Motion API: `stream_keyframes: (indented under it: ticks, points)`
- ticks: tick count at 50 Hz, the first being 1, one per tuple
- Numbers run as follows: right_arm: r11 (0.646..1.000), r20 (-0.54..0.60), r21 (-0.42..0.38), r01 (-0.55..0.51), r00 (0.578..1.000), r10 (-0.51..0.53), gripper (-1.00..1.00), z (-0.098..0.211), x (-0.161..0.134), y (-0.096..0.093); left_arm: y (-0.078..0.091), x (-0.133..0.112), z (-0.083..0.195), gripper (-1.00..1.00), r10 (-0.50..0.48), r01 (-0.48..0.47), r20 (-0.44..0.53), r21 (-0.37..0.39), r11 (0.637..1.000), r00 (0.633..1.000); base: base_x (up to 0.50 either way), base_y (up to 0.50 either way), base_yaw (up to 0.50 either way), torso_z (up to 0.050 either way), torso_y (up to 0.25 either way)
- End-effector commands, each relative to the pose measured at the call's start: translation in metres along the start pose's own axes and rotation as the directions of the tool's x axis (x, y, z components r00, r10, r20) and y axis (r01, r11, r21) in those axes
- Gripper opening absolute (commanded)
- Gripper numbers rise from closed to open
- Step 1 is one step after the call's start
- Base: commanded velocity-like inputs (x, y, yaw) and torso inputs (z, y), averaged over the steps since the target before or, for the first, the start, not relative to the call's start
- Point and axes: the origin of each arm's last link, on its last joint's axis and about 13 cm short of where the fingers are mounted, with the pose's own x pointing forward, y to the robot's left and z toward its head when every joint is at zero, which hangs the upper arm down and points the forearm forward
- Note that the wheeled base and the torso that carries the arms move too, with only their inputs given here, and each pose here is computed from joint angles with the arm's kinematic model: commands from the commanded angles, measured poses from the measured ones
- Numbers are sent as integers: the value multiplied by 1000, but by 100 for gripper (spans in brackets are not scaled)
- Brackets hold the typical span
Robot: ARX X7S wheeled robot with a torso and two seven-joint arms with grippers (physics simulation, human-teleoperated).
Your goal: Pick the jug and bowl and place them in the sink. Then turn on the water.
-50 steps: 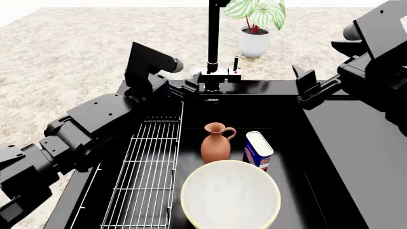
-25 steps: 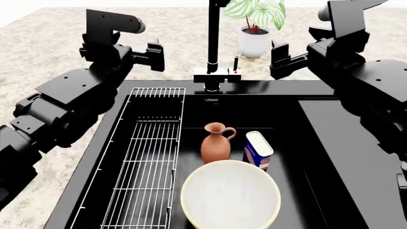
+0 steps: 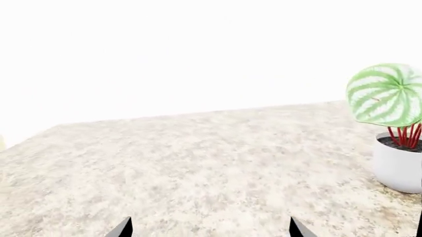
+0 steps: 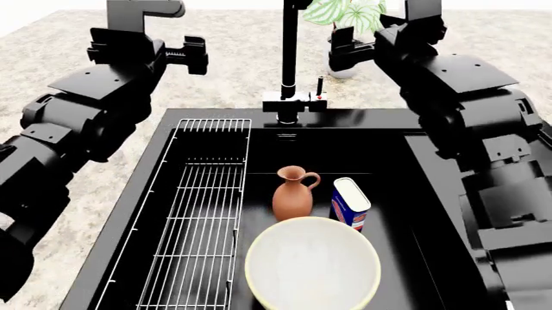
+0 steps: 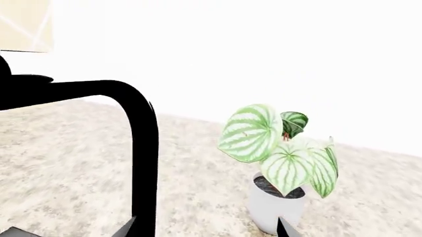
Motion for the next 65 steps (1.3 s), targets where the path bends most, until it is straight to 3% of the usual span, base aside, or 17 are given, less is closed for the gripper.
stream_keyframes:
  ticks: [1,23,42,65]
  points:
    - [1000,15,-12,2,1000,-2,100,9,29,5,1,13,12,100,46,-46,0,22,999,999,0,0,0,0,0]
    - [997,36,-56,45,998,-43,100,43,32,-1,-1,16,57,100,41,-45,61,64,997,997,0,0,0,0,0]
    - [998,23,-57,40,999,-39,100,42,32,-1,-1,16,58,100,40,-41,74,4,999,996,0,0,0,0,0]
    - [998,13,-49,32,999,-31,100,39,32,1,0,17,52,100,58,-58,42,6,998,997,0,0,0,0,-76]
